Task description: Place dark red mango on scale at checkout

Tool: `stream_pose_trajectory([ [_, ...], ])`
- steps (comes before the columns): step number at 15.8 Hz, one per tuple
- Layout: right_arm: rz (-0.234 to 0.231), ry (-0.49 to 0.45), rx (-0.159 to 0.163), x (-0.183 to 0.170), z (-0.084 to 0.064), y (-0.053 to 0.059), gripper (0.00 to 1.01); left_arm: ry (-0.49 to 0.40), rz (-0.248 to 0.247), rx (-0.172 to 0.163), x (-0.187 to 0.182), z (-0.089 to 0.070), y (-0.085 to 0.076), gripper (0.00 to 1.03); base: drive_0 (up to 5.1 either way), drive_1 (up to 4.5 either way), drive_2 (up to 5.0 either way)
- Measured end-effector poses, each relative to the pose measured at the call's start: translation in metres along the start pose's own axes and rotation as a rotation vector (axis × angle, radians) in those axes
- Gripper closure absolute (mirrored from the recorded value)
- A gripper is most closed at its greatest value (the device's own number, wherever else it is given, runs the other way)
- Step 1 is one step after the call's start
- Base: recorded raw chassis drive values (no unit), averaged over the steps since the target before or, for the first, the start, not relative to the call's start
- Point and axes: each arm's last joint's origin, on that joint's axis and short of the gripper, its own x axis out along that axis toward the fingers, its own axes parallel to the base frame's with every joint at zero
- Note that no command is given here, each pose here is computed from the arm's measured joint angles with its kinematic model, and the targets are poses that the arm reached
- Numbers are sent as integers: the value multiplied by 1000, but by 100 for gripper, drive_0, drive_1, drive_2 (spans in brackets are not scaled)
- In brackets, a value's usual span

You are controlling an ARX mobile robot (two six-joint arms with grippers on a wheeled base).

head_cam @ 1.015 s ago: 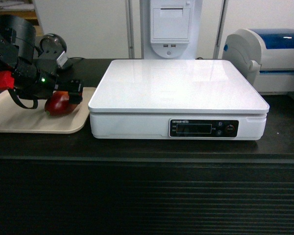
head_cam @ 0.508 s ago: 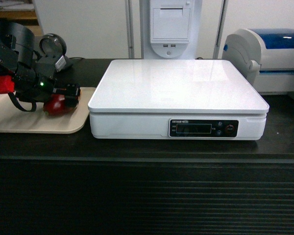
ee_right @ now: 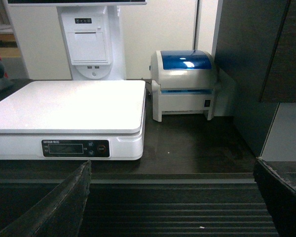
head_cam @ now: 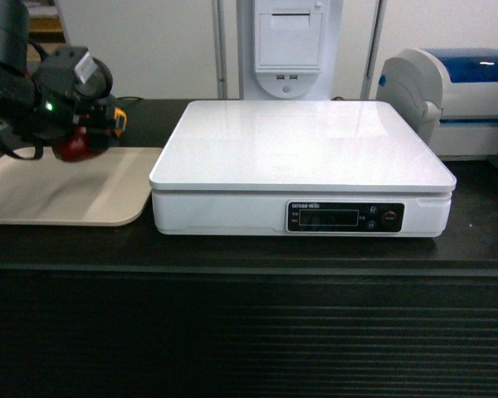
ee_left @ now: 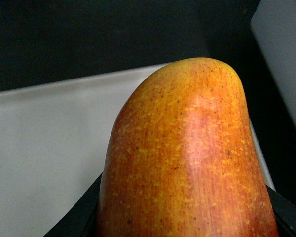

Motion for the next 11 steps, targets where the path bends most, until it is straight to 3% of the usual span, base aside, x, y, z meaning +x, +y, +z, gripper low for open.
stream_pose_trajectory([
  [1, 0, 0, 0, 0, 0, 0, 3, -45, -17, -15, -17, 15, -5, 43, 0, 0, 0],
  [2, 0, 0, 0, 0, 0, 0, 3, -145, -100, -62, -43, 41, -23, 43, 0, 0, 0],
  [4, 0, 0, 0, 0, 0, 0, 3, -234, -223, -121, -75, 72, -66, 43, 0, 0, 0],
  [5, 0, 0, 0, 0, 0, 0, 3, -256, -314, -140, -88, 84, -99, 43, 0, 0, 0],
  [6, 0, 0, 0, 0, 0, 0, 3, -246, -389, -172, -92, 88, -126, 43, 0, 0, 0],
  [8, 0, 0, 0, 0, 0, 0, 3, -181, -465, -207, -90, 82, -173, 43, 0, 0, 0],
  [9, 0, 0, 0, 0, 0, 0, 3, -138, -469, -229, -85, 75, -190, 43, 0, 0, 0],
  [11, 0, 0, 0, 0, 0, 0, 3, -110, -470, -255, -81, 70, -209, 43, 0, 0, 0],
])
